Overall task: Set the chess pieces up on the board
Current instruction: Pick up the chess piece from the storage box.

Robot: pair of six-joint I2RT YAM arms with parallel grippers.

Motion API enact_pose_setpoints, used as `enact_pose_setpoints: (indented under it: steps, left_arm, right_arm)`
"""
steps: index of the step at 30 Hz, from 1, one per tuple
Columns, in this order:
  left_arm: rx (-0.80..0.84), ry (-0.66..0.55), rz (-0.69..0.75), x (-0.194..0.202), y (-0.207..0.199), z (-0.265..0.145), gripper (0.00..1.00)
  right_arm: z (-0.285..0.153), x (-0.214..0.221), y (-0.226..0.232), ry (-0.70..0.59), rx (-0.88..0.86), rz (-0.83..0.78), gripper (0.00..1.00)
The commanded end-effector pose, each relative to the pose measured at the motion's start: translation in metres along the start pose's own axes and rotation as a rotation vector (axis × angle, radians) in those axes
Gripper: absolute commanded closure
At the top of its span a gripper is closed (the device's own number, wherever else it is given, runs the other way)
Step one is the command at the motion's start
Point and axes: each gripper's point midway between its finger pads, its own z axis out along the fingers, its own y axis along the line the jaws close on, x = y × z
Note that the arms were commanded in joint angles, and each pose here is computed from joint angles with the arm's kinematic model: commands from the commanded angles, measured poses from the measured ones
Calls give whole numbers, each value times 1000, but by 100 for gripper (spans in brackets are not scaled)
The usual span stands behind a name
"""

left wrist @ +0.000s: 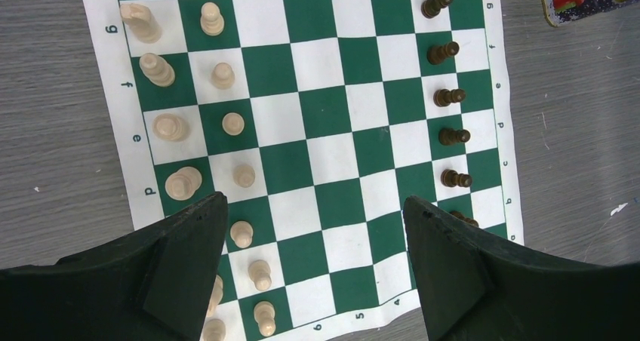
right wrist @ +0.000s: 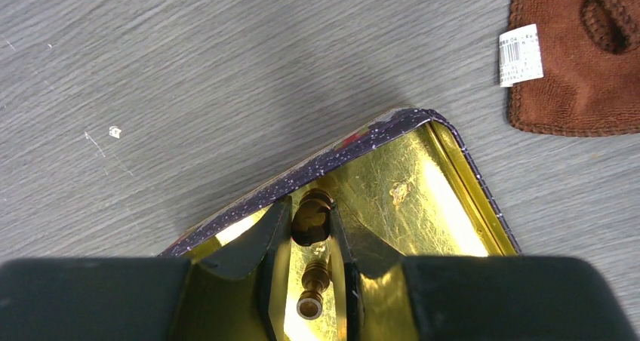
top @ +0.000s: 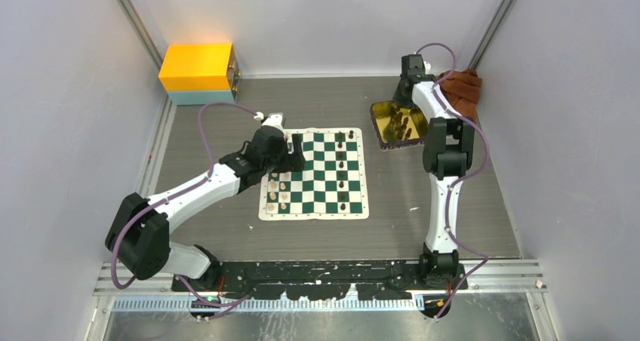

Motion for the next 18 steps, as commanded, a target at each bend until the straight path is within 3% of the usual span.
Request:
enact_pose_setpoints:
  steps: [1, 8, 18]
  left_arm:
    - [38, -68, -31, -20, -8, -6, 14]
    - [39, -71, -33, -20, -7, -11, 14]
    - [45, -76, -50, -12, -1, -24, 14]
  right_arm:
    - [-42, -49, 10, -139, -49, 8, 99]
    - [-57, -53, 11, -153, -65, 16, 99]
    - [-120, -49, 44, -196, -118, -41, 99]
